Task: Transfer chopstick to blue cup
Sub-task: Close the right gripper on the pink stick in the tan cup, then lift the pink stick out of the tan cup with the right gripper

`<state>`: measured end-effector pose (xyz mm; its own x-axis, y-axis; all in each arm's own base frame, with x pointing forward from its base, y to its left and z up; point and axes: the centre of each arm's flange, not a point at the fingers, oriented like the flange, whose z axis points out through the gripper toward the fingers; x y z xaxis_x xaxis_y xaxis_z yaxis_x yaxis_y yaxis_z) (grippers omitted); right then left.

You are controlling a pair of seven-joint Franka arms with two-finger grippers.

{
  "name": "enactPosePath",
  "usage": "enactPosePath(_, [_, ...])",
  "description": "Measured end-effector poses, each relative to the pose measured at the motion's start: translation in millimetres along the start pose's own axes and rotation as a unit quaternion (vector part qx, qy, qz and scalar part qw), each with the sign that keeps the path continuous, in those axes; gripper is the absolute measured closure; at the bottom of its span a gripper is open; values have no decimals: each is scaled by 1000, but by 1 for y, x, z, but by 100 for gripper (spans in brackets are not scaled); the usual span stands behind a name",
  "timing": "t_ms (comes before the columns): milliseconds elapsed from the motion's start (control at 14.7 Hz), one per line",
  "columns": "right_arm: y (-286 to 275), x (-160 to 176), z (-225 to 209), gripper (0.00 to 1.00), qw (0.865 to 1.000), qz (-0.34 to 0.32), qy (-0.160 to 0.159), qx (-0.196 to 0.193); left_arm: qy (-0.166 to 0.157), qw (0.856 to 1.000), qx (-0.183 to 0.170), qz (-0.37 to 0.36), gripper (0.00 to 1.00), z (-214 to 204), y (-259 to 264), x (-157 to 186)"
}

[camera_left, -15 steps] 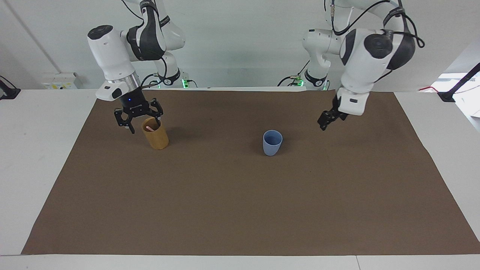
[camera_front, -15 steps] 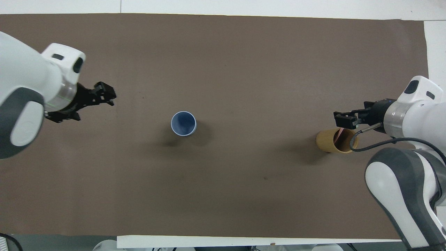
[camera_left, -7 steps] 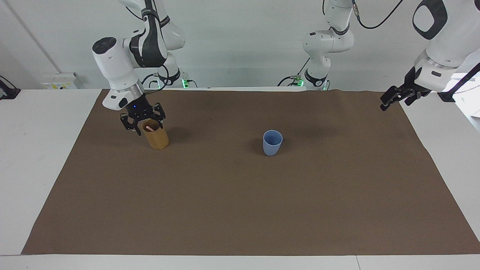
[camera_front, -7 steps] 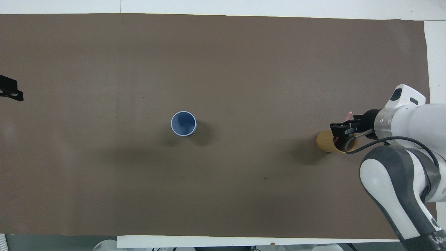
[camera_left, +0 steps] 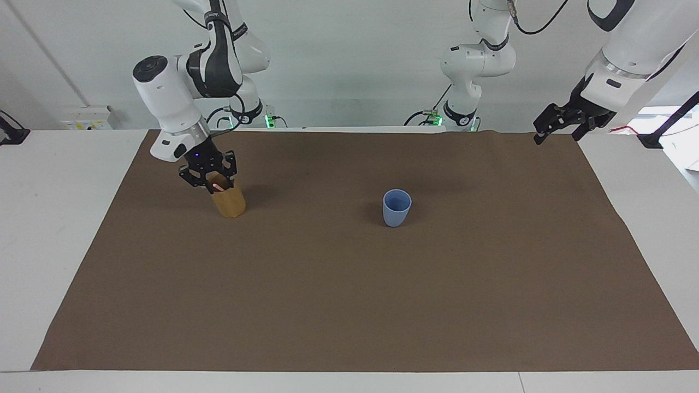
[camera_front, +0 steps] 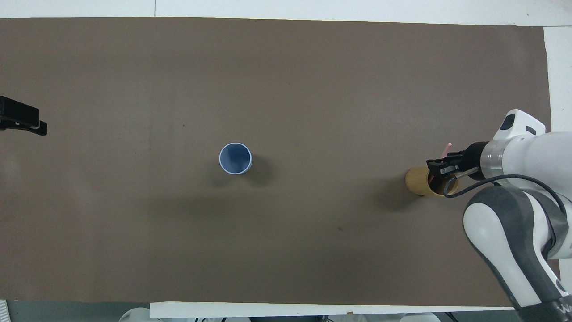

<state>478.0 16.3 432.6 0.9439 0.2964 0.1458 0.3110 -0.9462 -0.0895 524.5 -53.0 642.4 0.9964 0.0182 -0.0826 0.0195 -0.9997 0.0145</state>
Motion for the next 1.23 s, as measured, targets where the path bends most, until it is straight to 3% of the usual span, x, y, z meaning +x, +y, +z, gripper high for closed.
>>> enactPosePath(68, [0,0,0,59,1000,1,1,0,-1,1000,0,-4,0,0,-4,0])
enactPosePath(136, [1,0,-1,59,1000,1,1,0,-1,1000,-1,-8,0,0,-8,1])
enactPosePath(273, [1,1,-2,69,1000,2,2,-1,-1,1000,-1,-12,0,0,-13,1])
enactPosePath(614, [1,2,-3,79,1000,2,6,-2,-1,1000,-1,-11,0,1,-12,1])
enactPosePath(750, [2,2,-4,92,1000,2,7,-2,-1,1000,-1,-11,0,1,-12,1])
enactPosePath(1023, [2,12,-22,92,1000,0,16,-4,-1,1000,-1,-11,0,1,-12,1])
enactPosePath(1227, [4,29,-81,92,1000,-4,21,-1,-1,1000,-1,-11,0,1,-12,1])
